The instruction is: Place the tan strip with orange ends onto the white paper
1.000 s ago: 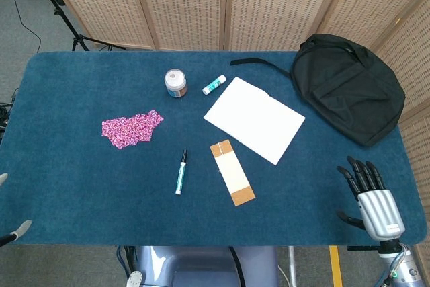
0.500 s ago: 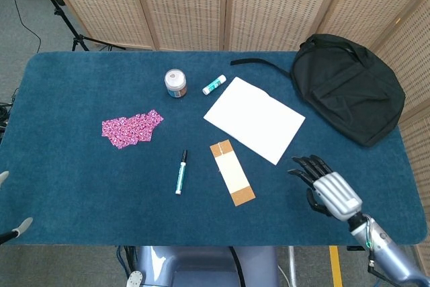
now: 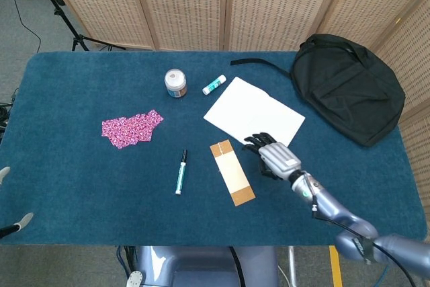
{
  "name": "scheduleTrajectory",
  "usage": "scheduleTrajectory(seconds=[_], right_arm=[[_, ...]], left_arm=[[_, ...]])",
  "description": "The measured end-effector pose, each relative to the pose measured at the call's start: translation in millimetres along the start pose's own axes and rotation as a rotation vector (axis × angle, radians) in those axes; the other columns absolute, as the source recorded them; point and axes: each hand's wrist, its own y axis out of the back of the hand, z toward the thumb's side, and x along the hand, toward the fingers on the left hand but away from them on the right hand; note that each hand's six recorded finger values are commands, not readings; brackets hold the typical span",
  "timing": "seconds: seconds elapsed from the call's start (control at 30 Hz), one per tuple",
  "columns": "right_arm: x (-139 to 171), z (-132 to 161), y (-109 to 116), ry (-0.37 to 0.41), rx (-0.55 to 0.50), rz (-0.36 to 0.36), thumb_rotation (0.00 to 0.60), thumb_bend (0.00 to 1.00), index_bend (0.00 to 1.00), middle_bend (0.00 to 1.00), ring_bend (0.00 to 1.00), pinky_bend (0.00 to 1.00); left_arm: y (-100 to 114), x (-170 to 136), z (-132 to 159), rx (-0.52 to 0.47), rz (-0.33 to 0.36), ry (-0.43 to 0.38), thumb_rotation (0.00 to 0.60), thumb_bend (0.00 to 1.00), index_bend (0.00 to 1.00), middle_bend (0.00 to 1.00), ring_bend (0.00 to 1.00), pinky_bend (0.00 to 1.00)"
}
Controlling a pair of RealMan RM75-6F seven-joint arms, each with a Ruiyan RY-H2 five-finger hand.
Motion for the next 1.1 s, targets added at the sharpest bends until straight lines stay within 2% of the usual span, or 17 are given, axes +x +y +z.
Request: scheduleTrajectory(seconds=[0.27, 0.43, 0.57, 0.9, 1.1], right_arm=[[-62, 34, -23, -0.001, 0.039, 0.041, 0.600, 1.00, 0.23, 0.14, 0.01, 0.06], [-82, 42, -26, -0.024, 0.025, 0.039, 0.600, 1.00, 0.23, 0.20, 0.02, 0.07], [-96, 42, -29, -0.068, 0.017, 0.041, 0.600, 1.00, 0.23, 0.20, 0.03, 0.07], [-101, 31, -40, -0.138, 0.036, 0.075, 0.600, 1.00, 0.23, 0.23, 0.03, 0.07], [-88, 35, -46, -0.114, 0.054, 0.114, 0.600, 1.00, 0.23, 0.24, 0.03, 0.07]], left_arm=[[-5, 7, -2, 0.009, -0.012, 0.017, 0.600, 0.00, 0.00, 0.00, 0.00, 0.00], [-9, 11, -2, 0.018, -0.024, 0.025, 0.600, 0.00, 0.00, 0.00, 0.00, 0.00], [-10, 12, -2, 0.020, -0.025, 0.024, 0.600, 0.00, 0.00, 0.00, 0.00, 0.00], [-7, 12, -2, 0.008, -0.017, 0.022, 0.600, 0.00, 0.00, 0.00, 0.00, 0.00], [-9, 12, -1, 0.013, -0.022, 0.016, 0.600, 0.00, 0.00, 0.00, 0.00, 0.00]])
